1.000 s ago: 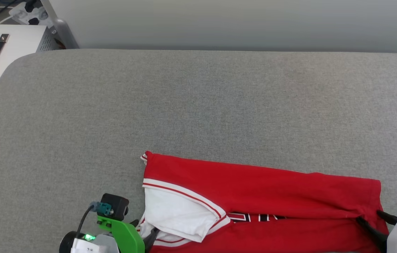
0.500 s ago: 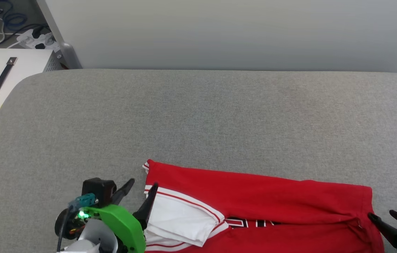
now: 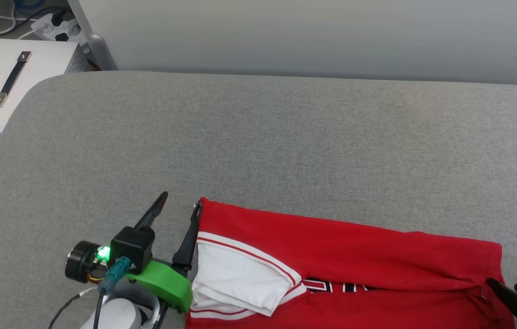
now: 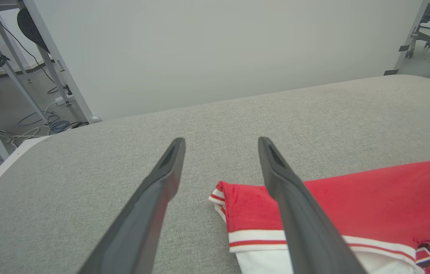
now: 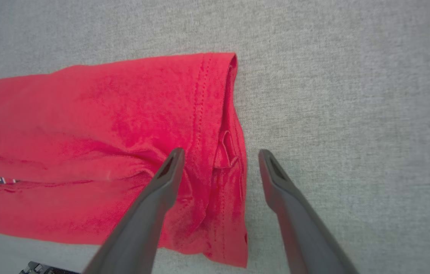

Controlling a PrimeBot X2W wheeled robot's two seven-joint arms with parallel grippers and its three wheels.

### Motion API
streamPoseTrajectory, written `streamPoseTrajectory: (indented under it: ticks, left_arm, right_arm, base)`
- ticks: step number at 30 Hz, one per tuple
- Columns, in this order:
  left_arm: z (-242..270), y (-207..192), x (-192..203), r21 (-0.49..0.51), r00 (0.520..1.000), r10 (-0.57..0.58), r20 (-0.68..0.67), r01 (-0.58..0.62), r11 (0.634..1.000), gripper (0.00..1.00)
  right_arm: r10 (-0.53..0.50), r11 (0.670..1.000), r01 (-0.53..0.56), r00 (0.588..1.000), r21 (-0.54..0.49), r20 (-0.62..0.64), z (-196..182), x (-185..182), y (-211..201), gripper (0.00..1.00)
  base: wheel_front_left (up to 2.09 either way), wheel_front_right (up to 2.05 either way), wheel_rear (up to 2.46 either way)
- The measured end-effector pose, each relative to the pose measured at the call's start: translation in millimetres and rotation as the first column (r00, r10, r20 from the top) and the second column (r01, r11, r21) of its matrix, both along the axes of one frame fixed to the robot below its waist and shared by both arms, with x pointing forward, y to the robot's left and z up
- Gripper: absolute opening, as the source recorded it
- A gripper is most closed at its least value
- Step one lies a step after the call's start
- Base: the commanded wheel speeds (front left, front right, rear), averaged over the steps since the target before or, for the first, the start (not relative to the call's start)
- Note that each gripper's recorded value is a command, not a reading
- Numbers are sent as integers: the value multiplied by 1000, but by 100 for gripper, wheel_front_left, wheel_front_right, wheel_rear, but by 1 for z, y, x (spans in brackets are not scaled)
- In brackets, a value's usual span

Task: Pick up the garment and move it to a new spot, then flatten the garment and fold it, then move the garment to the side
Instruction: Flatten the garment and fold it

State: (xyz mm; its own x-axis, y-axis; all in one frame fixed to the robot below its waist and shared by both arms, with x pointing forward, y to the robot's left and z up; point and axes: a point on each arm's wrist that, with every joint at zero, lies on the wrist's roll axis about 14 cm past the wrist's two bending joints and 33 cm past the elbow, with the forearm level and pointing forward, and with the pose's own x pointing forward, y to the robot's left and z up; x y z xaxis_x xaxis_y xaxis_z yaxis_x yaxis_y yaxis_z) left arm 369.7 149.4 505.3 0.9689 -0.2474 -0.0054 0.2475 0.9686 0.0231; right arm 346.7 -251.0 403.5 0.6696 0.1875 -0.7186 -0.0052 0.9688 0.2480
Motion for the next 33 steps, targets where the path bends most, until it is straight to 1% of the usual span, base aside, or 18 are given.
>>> streamPoseTrajectory:
  ticks: [3,6,12,19,28,29,30,31,32,33]
  left_arm:
    - [10,4,7,18,999,23,49,-24,1000,100]
    - [11,6,10,12,998,31,59,-32,999,100]
    - [-3,10,11,5,999,36,25,-36,999,100]
    - [-13,10,17,6,999,33,7,-33,999,100]
    - [-11,11,22,8,1000,22,20,-23,1000,100]
    - [-10,11,22,4,999,23,23,-23,1000,100]
    - [-9,11,22,1,999,26,27,-26,1000,100]
    - [-8,11,22,-2,999,26,29,-26,1000,100]
    - [-8,10,21,-5,999,26,29,-26,1000,100]
    - [-9,10,20,-7,999,28,27,-27,1000,100]
  right_arm:
    - [-21,1000,21,999,11,-25,-7,2,3,100]
    - [-40,999,40,998,1,-54,-14,3,0,100]
    - [-70,997,72,990,14,-118,-30,3,0,100]
    - [-23,998,33,981,50,-193,-47,2,20,100]
    - [25,997,-11,983,79,-182,-46,3,40,100]
    - [26,996,-12,984,84,-178,-46,3,41,92]
    - [29,996,-14,984,88,-175,-46,3,43,78]
    - [33,996,-17,984,92,-172,-45,2,45,58]
    - [34,995,-18,985,99,-166,-44,2,47,45]
    - [34,994,-17,986,105,-161,-44,2,48,27]
  base:
    - [0,0,0]
    - [0,0,0]
    - [0,0,0]
    - [0,0,0]
    - [0,0,0]
    - [0,0,0]
    - [0,0,0]
    - [0,0,0]
    - [0,0,0]
    - [0,0,0]
